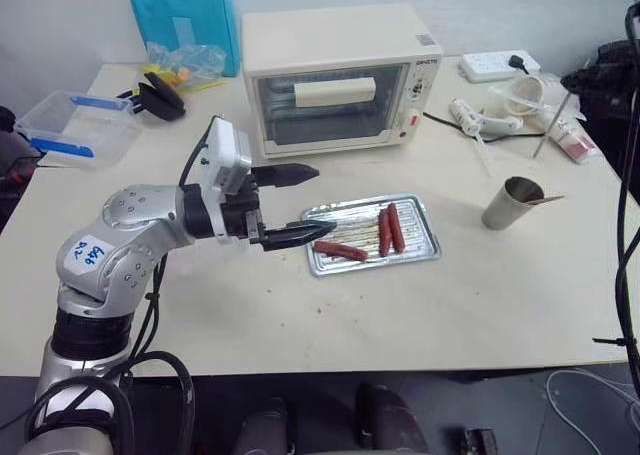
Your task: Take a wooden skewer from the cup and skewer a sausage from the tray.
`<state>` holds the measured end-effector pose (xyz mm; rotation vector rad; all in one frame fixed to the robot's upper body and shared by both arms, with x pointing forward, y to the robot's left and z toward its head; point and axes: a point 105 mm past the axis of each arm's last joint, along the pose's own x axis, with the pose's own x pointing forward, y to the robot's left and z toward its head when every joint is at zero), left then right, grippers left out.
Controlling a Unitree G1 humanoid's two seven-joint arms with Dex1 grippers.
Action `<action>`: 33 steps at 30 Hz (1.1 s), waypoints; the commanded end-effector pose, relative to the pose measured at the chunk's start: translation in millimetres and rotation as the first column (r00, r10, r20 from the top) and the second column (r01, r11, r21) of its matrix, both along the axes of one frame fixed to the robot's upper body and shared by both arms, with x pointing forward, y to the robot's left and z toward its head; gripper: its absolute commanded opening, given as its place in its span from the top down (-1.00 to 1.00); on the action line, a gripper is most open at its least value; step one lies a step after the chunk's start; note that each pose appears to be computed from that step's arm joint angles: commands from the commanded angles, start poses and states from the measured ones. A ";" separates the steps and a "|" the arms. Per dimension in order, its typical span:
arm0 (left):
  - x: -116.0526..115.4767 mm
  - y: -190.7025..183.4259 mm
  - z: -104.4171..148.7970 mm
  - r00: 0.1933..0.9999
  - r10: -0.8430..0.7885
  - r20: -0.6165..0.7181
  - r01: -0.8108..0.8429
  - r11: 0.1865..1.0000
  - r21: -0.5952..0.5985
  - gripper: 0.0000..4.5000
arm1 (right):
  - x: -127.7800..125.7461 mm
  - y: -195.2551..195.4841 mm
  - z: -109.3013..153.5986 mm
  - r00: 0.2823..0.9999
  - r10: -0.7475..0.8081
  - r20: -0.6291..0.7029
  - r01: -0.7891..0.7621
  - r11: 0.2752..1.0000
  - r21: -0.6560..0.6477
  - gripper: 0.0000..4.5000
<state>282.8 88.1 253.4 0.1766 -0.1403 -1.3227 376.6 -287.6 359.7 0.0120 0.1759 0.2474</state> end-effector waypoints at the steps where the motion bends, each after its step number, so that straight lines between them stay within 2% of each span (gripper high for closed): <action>1: -0.9 -1.7 17.8 0.996 0.006 0.092 -0.003 1.000 -0.031 -1.00 | -16.0 34.4 44.9 0.982 0.137 0.130 -0.155 0.977 0.146 0.98; 3: 1.1 -1.9 23.0 0.993 0.022 0.112 -0.017 0.999 -0.047 -1.00 | -19.1 62.9 45.0 0.966 0.234 0.111 -0.255 0.934 0.252 0.98; 6: 3.3 -0.7 28.3 0.989 0.057 0.135 -0.049 0.997 -0.067 -1.00 | -16.9 101.6 25.7 0.932 0.359 0.045 -0.343 0.838 0.424 0.98; 10: 3.6 2.4 26.9 0.984 0.106 0.145 -0.094 0.992 -0.083 -1.00 | -5.3 139.4 -7.4 0.906 0.422 0.030 -0.368 0.752 0.546 0.98; 13: 4.8 2.9 23.2 0.976 0.154 0.153 -0.140 0.985 -0.100 -1.00 | -3.3 157.6 -21.8 0.896 0.443 0.034 -0.360 0.678 0.641 0.98; 17: 14.0 2.9 20.5 0.945 0.285 0.157 -0.257 0.950 -0.178 -1.00 | -9.2 178.2 -41.7 0.880 0.474 0.034 -0.354 0.606 0.713 0.98; 23: 27.8 4.9 8.0 0.885 0.431 0.176 -0.388 0.892 -0.232 -1.00 | -24.2 197.0 -51.3 0.851 0.523 0.051 -0.362 0.513 0.779 0.98; 28: 32.1 -2.6 -5.7 0.896 0.422 0.140 -0.383 0.893 -0.238 -1.00 | -43.3 210.3 -50.8 0.838 0.545 0.035 -0.322 0.440 0.838 0.98; 33: 34.5 -10.6 -8.3 0.911 0.390 0.131 -0.353 0.905 -0.236 -1.00 | -51.1 221.2 -49.3 0.846 0.532 0.024 -0.294 0.428 0.855 0.98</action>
